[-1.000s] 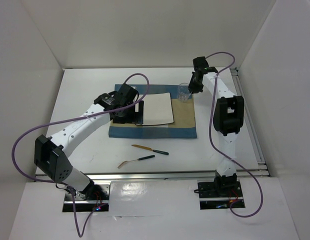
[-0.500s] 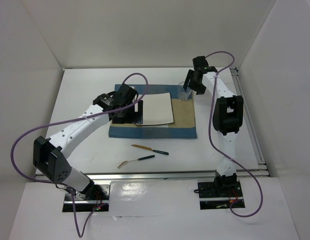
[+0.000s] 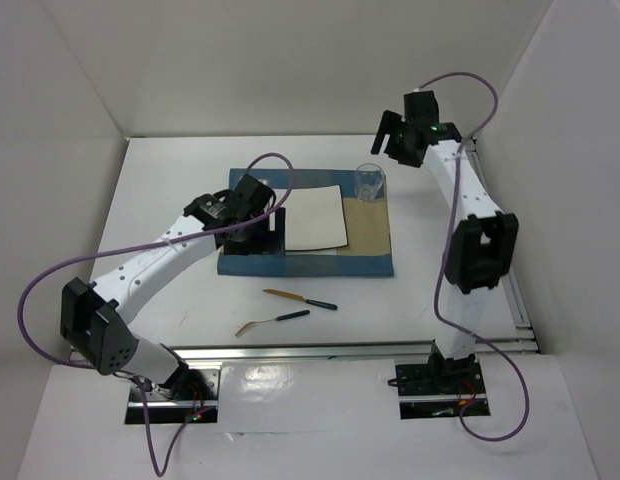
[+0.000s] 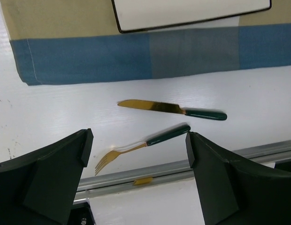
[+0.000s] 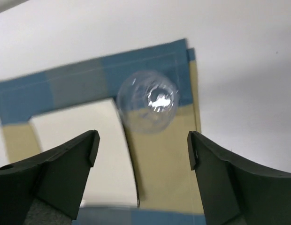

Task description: Set the dinner table for one person

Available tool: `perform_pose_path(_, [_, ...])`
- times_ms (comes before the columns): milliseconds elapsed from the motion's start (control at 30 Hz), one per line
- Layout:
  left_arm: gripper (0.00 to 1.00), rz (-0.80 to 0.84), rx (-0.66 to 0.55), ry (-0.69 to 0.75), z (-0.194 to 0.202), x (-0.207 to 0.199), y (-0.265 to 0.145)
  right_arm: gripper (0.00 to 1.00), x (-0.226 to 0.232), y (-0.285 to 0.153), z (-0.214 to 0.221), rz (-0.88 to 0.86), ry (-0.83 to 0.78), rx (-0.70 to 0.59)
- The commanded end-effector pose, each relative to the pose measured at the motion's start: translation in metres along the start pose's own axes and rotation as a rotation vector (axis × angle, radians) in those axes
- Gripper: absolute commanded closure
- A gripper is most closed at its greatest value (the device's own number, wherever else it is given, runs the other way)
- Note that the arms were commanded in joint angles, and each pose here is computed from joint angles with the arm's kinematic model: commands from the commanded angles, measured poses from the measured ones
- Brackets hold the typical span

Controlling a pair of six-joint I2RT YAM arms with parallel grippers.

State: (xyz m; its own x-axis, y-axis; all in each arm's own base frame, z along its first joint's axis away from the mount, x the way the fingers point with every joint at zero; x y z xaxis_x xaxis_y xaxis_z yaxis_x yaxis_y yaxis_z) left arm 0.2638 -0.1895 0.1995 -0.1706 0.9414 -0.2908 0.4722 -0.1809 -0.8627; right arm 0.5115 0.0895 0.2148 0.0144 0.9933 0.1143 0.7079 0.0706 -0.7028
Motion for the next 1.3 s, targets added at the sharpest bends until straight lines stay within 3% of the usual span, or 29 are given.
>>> perform_pose_path(0, [0.00,0.011,-0.001,-0.059,0.013,0.010,-0.018,0.16,0.034,-0.088,-0.027,-0.195,-0.100,-0.206])
perform_pose_path(233, [0.01,-0.001,0.150,-0.149,0.069,0.039,-0.016,0.38,0.081,-0.127,0.103,-0.322,-0.290,-0.025])
perform_pose_path(267, [0.02,-0.010,0.156,-0.173,0.077,0.046,-0.016,0.42,0.094,-0.128,0.137,-0.364,-0.356,0.036])
perform_pose_path(400, [0.04,-0.038,0.122,-0.228,0.075,0.052,-0.022,0.43,0.135,-0.152,0.209,-0.563,-0.550,0.127])
perform_pose_path(500, [0.04,-0.121,0.094,-0.334,0.057,0.064,-0.021,0.43,0.151,-0.154,0.250,-0.604,-0.673,0.174])
perform_pose_path(667, [0.04,-0.103,0.092,-0.479,0.025,0.074,-0.023,0.46,0.160,-0.138,0.291,-0.508,-0.854,0.228])
perform_pose_path(767, [0.04,-0.064,0.063,-0.489,0.013,0.076,-0.023,0.46,0.166,-0.135,0.314,-0.525,-0.944,0.256])
perform_pose_path(1267, [0.04,-0.027,0.059,-0.472,0.010,0.082,-0.026,0.43,0.152,-0.090,0.367,-0.481,-1.009,0.379])
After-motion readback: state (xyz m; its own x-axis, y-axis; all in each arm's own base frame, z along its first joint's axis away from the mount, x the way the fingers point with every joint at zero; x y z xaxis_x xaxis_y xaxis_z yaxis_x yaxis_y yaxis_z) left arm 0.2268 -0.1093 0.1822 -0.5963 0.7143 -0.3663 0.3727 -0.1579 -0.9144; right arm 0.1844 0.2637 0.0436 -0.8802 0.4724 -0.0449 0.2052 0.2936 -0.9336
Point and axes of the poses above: each gripper's point midway between its finger pads, its own y axis out along the fingers, its own x axis along the line the jaws close on, z = x × y, the point moved 3 cm from there along -y, back along the fingers, and after that the axes turned 14 degrees about -y, right-handed, at the moved point
